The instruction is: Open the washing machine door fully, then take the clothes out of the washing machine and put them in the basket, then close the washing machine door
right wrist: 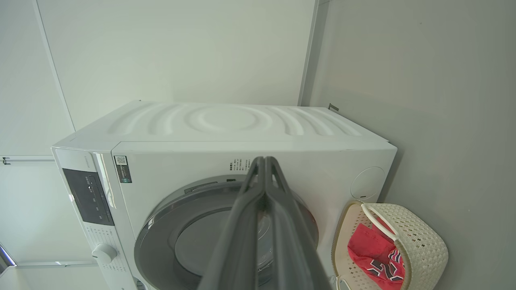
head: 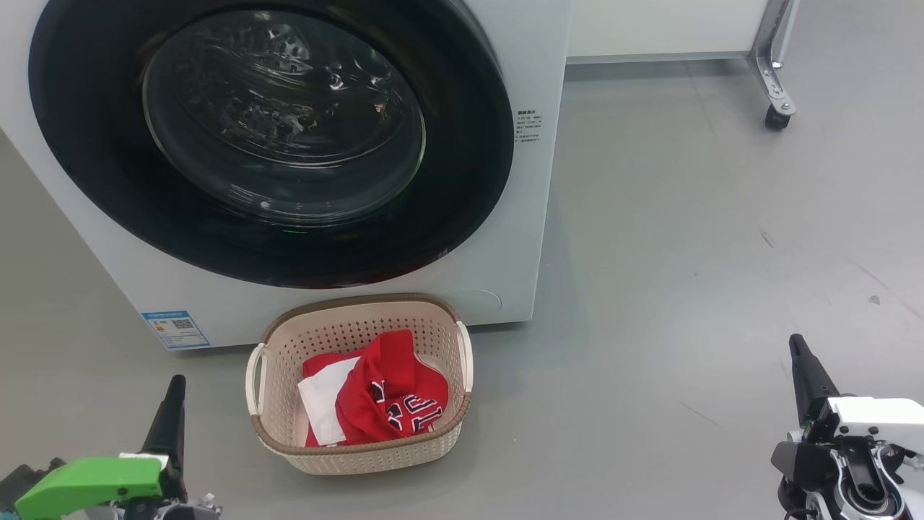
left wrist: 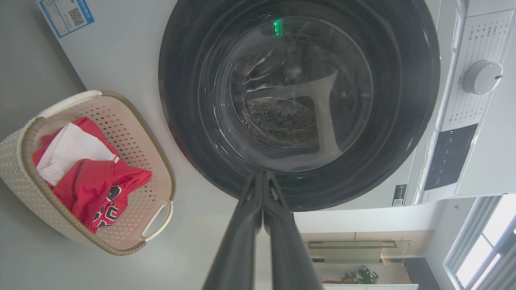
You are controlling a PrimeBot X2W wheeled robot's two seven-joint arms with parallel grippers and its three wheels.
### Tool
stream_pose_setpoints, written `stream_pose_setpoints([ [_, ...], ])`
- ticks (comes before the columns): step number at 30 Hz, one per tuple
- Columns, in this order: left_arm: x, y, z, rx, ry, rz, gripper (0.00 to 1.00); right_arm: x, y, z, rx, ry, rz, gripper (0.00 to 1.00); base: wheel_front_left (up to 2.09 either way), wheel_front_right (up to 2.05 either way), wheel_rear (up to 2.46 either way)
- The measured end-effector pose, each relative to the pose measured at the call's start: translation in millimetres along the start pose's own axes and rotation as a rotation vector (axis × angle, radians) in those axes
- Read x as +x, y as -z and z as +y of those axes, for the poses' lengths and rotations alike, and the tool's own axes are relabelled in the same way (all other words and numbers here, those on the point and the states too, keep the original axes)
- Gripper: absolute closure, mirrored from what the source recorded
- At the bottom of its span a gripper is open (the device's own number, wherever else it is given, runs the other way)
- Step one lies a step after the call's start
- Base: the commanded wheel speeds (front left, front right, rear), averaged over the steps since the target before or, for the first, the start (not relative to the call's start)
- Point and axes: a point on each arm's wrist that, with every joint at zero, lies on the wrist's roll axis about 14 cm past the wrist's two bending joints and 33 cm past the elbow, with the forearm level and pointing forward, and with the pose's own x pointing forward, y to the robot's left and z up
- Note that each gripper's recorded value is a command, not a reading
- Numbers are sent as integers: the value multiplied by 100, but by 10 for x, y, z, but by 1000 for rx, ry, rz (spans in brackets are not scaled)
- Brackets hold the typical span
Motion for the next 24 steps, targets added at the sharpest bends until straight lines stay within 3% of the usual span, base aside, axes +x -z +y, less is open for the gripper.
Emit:
stream_pose_setpoints([
  [24,3,-10,30,0,-9,-2,100,20,-2,14,1,-3,0,100,0,0,0],
])
